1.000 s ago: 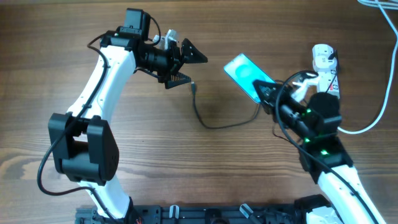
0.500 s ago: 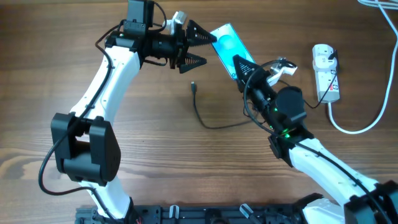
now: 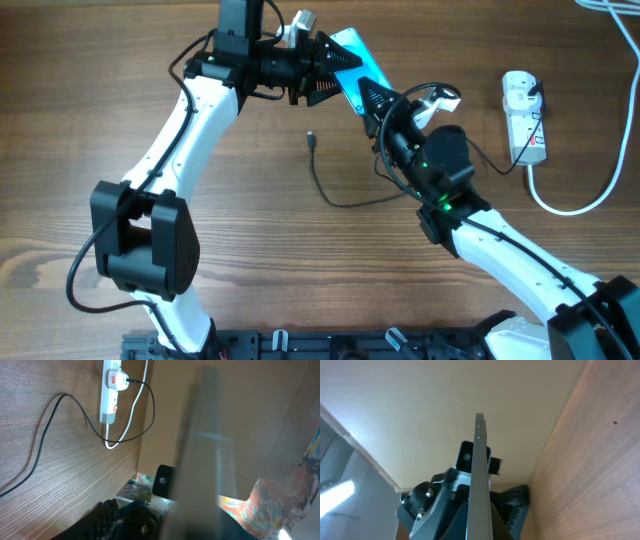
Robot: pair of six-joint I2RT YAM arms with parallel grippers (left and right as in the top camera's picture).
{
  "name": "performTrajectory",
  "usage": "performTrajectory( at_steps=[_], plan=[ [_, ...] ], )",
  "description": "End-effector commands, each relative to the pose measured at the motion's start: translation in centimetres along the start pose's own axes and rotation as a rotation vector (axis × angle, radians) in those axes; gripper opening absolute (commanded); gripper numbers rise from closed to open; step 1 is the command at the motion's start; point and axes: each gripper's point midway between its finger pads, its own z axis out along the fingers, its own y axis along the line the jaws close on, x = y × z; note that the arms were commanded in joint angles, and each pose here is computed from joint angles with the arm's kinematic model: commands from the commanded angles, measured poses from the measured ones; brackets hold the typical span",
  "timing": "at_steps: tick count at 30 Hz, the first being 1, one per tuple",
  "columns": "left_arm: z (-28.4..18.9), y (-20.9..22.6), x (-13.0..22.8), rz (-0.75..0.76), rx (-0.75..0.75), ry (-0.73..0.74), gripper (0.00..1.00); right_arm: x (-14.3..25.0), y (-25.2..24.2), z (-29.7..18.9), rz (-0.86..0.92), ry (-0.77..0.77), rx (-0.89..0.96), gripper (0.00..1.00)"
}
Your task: Plug charger to phone and switch on socket
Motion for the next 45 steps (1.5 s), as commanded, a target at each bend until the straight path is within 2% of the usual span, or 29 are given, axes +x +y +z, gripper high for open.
performTrajectory(
  at_steps=[1, 6, 18, 30, 37, 40, 45],
  plan=[
    [-0.4, -1.4, 0.0, 0.031, 0.002, -0.03, 0.55, -0.3, 0.7, 0.5, 0.114, -0.023, -0.007, 0.05],
    [0.0, -1.1, -0.5, 0.029, -0.026, -0.069, 0.46, 0.3, 0.0, 0.7, 0.176, -0.012, 0.009, 0.04],
    [0.7, -0.4, -1.4, 0.031, -0.077, -0.141, 0.34, 1.9, -1.4, 1.3, 0.193, 0.019, 0.046, 0.05],
    [0.7, -0.3, -1.6, 0.028, -0.083, -0.155, 0.05, 1.9, -1.4, 1.3, 0.194, 0.019, 0.045, 0.04],
    [0.7, -0.3, -1.6, 0.028, -0.083, -0.155, 0.04, 1.9, -1.4, 1.3, 0.227, 0.019, 0.046, 0.05],
    [0.6, -0.3, -1.7, 0.028, -0.083, -0.156, 0.04, 1.9, -1.4, 1.3, 0.243, 0.018, 0.045, 0.13],
    [-0.3, -0.2, -2.3, 0.028, -0.081, -0.176, 0.04, 1.9, -1.6, 1.3, 0.241, 0.018, 0.052, 0.46]
  ],
)
